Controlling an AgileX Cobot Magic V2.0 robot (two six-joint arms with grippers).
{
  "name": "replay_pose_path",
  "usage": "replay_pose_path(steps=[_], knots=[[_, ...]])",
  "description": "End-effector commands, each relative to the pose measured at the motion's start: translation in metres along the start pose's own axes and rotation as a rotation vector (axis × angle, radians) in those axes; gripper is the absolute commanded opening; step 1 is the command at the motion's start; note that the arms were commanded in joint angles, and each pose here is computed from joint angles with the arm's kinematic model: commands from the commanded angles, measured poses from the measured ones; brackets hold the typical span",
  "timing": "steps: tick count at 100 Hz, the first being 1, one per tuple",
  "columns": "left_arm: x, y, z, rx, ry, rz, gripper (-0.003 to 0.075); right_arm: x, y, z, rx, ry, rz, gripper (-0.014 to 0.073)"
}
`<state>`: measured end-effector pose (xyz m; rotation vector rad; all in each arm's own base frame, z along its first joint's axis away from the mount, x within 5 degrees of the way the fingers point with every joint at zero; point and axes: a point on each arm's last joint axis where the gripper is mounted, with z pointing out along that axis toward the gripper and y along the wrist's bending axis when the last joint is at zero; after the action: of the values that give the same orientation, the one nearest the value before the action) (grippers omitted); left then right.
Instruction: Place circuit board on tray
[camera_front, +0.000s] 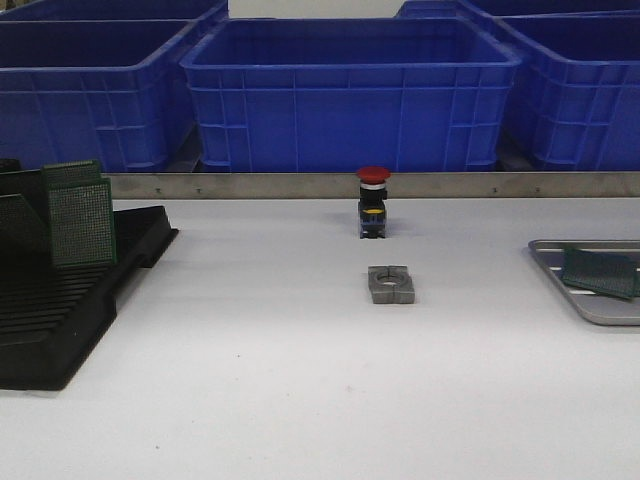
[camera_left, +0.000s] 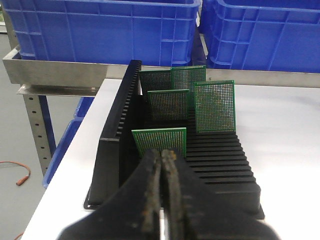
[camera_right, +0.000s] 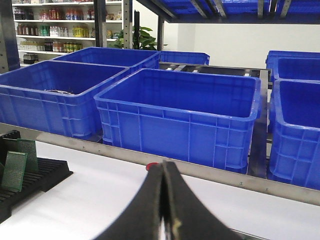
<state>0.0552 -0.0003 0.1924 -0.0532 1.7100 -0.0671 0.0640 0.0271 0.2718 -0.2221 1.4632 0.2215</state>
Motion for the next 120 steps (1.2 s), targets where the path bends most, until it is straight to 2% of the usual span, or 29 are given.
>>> replay_pose_path(steps=[1, 20, 30, 43, 56, 59, 66, 75, 95, 103, 120], knots=[[0.008, 0.0, 0.001, 0.016, -0.049, -0.019, -0.002, -0.009, 0.001, 0.0, -0.006, -0.031, 0.021, -0.0113], [0.008, 0.0, 0.001, 0.016, -0.049, -0.019, -0.002, -0.009, 0.001, 0.0, -0.004, -0.029, 0.019, -0.0113], [0.008, 0.0, 0.001, 0.016, -0.049, -0.019, -0.002, -0.009, -0.008, 0.0, 0.087, -0.03, 0.044, -0.0113], [0.008, 0.0, 0.001, 0.016, -0.049, -0.019, -0.002, -0.005, -0.012, -0.001, 0.138, 0.023, -0.052, -0.0113], [0.008, 0.0, 0.001, 0.016, -0.049, -0.019, -0.002, 0.0, -0.019, -0.003, 0.212, 0.072, -0.052, -0.0113], [0.008, 0.0, 0.001, 0.016, -0.049, -0.019, -0.002, 0.0, -0.021, -0.004, 0.237, 0.08, -0.098, -0.0113], [0.008, 0.0, 0.001, 0.016, -0.049, -0.019, -0.002, -0.001, -0.025, -0.009, 0.291, 0.054, -0.133, -0.0113], [0.008, 0.0, 0.001, 0.016, -0.049, -0.019, -0.002, 0.007, -0.028, -0.014, 0.351, -0.031, -0.117, -0.0113], [0.008, 0.0, 0.001, 0.016, -0.049, -0.019, -0.002, 0.05, -0.028, -0.02, 0.356, -0.112, -0.008, -0.0113], [0.008, 0.0, 0.001, 0.016, -0.049, -0.019, -0.002, 0.051, -0.026, -0.024, 0.348, -0.105, -0.043, -0.0113], [0.008, 0.0, 0.001, 0.016, -0.049, -0.019, -0.002, 0.056, -0.025, -0.024, 0.347, -0.053, -0.035, -0.0113]])
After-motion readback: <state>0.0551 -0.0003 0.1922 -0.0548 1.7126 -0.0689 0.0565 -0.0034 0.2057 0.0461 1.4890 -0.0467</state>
